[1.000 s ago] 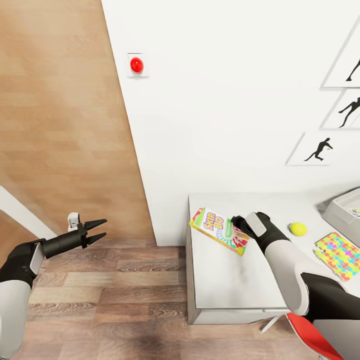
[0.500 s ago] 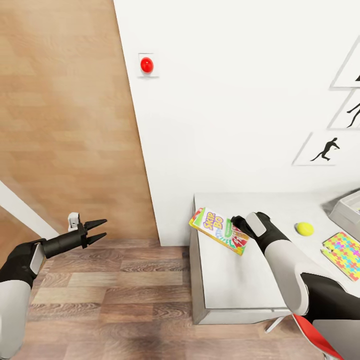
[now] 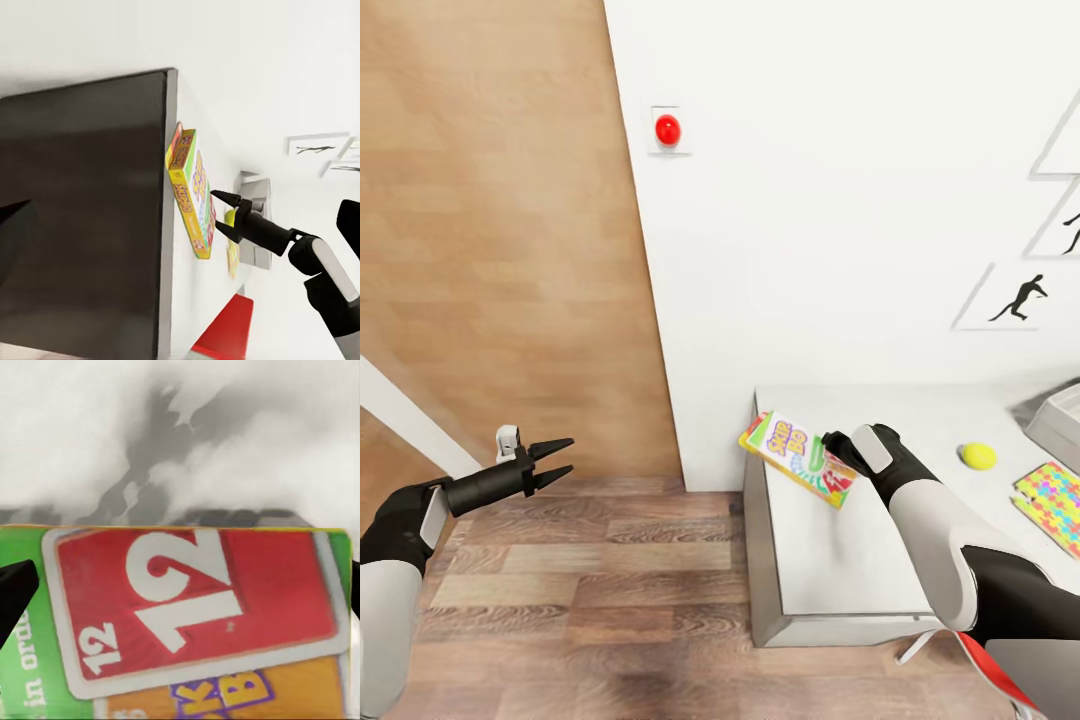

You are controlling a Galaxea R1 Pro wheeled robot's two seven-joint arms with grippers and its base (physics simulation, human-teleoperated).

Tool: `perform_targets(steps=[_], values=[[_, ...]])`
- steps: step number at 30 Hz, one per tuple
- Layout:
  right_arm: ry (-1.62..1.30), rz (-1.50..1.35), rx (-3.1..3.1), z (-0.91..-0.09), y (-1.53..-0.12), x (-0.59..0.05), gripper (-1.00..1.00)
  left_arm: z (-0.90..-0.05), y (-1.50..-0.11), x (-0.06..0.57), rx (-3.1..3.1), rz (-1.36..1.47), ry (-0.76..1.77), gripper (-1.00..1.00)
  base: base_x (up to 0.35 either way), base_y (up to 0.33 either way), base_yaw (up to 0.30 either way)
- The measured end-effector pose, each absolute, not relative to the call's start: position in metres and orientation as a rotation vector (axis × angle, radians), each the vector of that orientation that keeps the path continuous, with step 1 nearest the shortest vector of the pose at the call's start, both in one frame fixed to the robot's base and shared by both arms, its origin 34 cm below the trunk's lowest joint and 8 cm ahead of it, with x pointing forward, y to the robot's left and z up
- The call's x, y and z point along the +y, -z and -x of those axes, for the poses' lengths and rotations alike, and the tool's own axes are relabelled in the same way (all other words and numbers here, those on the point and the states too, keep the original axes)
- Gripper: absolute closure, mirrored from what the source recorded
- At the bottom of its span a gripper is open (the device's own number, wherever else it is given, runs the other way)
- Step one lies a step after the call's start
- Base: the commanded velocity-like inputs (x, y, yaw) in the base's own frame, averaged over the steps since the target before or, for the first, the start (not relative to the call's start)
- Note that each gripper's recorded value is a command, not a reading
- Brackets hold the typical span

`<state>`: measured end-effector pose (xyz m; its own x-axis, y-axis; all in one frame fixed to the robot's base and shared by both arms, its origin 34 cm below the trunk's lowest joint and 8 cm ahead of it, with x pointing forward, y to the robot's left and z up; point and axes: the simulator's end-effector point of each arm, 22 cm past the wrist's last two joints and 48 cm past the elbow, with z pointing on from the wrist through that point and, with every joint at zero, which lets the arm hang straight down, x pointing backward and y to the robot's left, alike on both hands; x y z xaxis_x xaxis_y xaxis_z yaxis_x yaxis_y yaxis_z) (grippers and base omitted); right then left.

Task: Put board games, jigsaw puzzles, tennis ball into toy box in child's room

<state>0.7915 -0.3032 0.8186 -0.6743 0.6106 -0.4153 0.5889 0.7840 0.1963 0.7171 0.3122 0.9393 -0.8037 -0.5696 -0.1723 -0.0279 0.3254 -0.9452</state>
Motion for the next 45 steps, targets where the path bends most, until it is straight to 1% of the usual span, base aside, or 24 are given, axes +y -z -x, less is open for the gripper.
perform_targets(steps=[32,45], values=[[-0.058,-0.895,2.509,-0.7915,-0.8192,-0.3041,-1.0,-0.7169,-0.9397,0.3127,2.115,0.525,1.493,-1.0,-0.02,0.012,0.0],[-0.056,-0.892,2.509,-0.7917,-0.8195,-0.3044,-1.0,-0.7169,-0.9397,0.3122,2.115,0.525,1.494,-1.0,0.0,0.06,0.0]])
